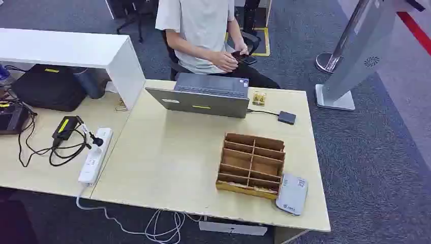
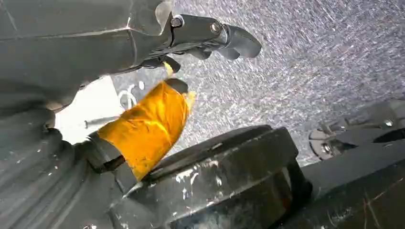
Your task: Pass the card to the sensor for recognition and then transmit it.
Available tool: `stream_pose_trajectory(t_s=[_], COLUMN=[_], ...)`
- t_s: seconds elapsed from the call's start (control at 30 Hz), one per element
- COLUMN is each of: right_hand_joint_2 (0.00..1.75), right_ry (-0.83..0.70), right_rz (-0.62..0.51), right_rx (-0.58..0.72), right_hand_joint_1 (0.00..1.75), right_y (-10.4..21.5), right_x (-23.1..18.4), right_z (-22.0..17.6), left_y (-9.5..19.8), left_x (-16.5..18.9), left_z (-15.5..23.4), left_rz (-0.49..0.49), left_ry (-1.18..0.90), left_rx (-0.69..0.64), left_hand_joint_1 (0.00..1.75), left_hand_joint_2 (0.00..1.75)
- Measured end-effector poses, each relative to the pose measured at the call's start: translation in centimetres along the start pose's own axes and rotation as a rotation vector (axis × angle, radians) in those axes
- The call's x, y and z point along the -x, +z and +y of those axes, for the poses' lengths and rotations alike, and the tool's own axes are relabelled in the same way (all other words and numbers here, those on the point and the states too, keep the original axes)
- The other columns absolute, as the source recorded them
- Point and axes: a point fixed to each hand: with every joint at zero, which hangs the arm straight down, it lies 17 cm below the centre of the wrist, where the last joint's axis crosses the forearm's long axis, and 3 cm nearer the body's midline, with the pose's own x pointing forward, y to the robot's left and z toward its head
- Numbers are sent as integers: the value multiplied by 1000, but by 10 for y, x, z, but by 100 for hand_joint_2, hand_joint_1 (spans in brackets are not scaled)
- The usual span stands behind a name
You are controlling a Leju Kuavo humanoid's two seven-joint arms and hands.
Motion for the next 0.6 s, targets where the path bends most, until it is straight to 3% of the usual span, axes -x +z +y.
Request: stream_pose_trajectory(t_s=[0.27,0.47,0.6], right_hand_joint_2=[175,175,175], right_ry=[-142,-167,-173], right_rz=[-26,-84,-89], right_rx=[232,413,434], right_hand_joint_1=[0,0,0], right_y=[-4,0,1], right_x=[2,0,0], right_z=[-60,-107,-113], left_y=[1,2,2], left_x=[-2,-3,-3], left_z=[-5,-8,-9], left_rz=[11,15,15], left_ry=[51,96,107], left_rx=[7,13,15], left_hand_joint_1=[0,0,0], left_hand_joint_2=[175,175,175])
